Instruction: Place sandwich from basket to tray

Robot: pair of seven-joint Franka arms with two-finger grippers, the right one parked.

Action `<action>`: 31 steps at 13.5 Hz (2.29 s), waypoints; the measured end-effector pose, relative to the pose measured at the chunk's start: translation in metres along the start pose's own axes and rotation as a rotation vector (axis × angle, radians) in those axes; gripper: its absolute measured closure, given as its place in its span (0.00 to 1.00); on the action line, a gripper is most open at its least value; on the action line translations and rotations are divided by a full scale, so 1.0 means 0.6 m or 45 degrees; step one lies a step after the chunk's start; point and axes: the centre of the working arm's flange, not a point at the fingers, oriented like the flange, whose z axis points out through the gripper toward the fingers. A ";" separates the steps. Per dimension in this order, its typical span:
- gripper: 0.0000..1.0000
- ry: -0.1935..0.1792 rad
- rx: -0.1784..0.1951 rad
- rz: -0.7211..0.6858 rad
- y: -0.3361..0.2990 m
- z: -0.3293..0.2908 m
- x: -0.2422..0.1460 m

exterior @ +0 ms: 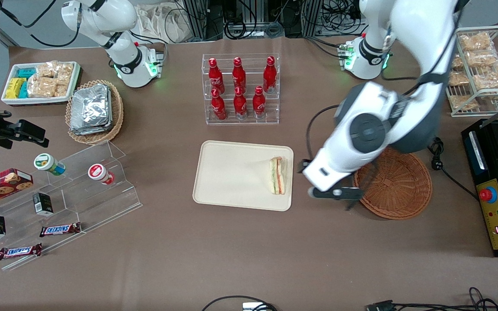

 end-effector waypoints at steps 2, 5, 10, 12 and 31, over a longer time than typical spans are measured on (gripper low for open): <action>0.00 0.007 0.012 -0.030 -0.074 -0.059 -0.005; 0.00 -0.015 0.041 -0.010 -0.163 -0.127 -0.029; 0.00 -0.002 0.050 0.038 -0.281 -0.194 -0.052; 0.00 -0.029 0.056 0.034 -0.296 -0.202 -0.062; 0.00 -0.075 0.095 0.128 -0.380 -0.178 -0.142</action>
